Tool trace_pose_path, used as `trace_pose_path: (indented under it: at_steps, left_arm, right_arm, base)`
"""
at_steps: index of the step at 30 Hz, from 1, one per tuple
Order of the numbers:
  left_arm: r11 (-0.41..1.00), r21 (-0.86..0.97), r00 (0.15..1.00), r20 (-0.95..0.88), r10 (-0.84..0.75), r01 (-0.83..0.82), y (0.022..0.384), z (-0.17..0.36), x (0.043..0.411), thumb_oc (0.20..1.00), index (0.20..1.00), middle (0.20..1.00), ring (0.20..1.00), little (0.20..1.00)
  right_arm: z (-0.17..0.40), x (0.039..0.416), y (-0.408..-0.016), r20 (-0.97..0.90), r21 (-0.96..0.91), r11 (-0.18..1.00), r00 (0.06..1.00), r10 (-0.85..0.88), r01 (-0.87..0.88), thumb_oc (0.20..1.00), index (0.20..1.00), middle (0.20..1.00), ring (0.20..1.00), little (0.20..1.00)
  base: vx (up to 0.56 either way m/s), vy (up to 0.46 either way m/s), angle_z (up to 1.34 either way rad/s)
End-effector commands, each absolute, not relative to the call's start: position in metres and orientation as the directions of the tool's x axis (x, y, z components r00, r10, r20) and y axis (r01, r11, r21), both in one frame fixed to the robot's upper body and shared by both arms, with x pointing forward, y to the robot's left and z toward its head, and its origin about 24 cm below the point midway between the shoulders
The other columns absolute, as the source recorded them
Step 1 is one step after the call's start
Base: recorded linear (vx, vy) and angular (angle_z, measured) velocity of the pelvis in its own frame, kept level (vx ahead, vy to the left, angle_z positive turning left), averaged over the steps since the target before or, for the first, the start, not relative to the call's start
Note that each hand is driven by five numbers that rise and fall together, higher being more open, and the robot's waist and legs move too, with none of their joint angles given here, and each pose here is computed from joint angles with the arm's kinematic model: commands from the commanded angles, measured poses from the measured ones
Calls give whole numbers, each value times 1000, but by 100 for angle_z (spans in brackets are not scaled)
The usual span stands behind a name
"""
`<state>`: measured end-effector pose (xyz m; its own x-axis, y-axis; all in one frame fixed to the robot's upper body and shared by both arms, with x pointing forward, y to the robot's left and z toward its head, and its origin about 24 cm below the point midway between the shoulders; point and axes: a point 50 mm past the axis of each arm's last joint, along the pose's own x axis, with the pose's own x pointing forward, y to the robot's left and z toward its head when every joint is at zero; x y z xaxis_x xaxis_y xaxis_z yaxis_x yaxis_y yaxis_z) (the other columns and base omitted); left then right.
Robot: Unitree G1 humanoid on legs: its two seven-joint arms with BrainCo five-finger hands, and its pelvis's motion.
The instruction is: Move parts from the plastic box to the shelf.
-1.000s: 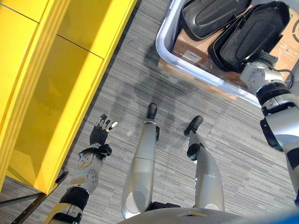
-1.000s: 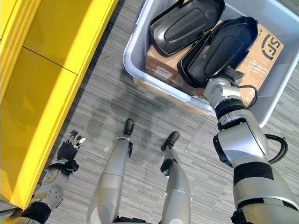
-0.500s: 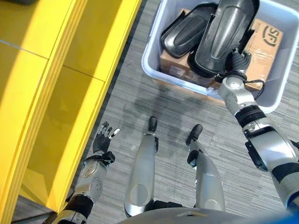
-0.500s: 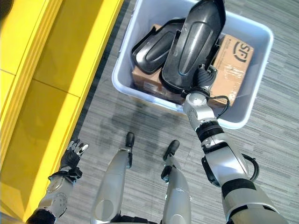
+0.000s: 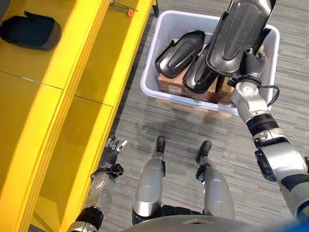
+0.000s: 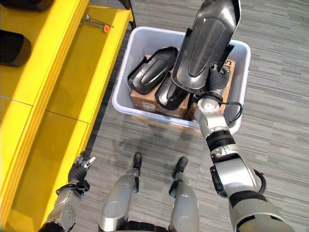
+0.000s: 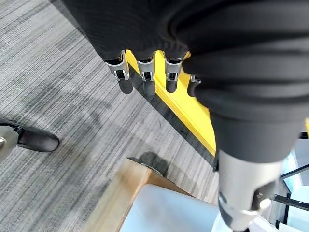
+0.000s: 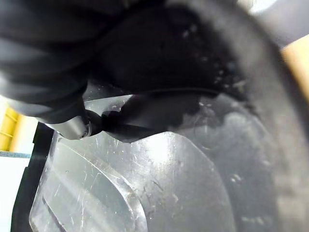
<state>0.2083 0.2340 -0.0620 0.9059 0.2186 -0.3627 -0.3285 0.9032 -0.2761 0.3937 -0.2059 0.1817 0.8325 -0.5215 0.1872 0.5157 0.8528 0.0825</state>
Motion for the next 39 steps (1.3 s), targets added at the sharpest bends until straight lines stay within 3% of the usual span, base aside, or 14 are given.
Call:
trace_pose_path:
  at_steps: [1, 3, 7, 20, 39]
  left_arm:
    - [917, -235, 923, -297, 246, -321, 247, -55, 200, 1000, 1000, 1000, 1000, 1000]
    - [924, -217, 925, -289, 247, -314, 249, -56, 194, 1000, 1000, 1000, 1000, 1000]
    - [919, -235, 928, -275, 251, -318, 250, -54, 190, 1000, 1000, 1000, 1000, 1000]
    - [955, -215, 965, -207, 160, -205, 236, -40, 198, 1000, 1000, 1000, 1000, 1000]
    - [981, -187, 970, -243, 7, -54, 208, -38, 209, 1000, 1000, 1000, 1000, 1000]
  right_arm:
    - [231, 390, -198, 393, 109, 916, 830, -396, 385, 200, 200, 200, 200, 200]
    - [218, 387, -175, 376, 57, 969, 894, -244, 241, 200, 200, 200, 200, 200]
    - [206, 380, -152, 354, 33, 992, 927, -126, 122, 200, 200, 200, 200, 200]
    - [129, 343, -76, 130, 82, 970, 968, 217, -228, 200, 200, 200, 200, 200]
    - [77, 316, -88, 10, 109, 974, 980, 200, -200, 200, 200, 200, 200, 200]
  base:
    - [11, 86, 1]
    - [64, 123, 5]
    - [33, 116, 5]
    - [-20, 207, 5]
    - [-5, -31, 30]
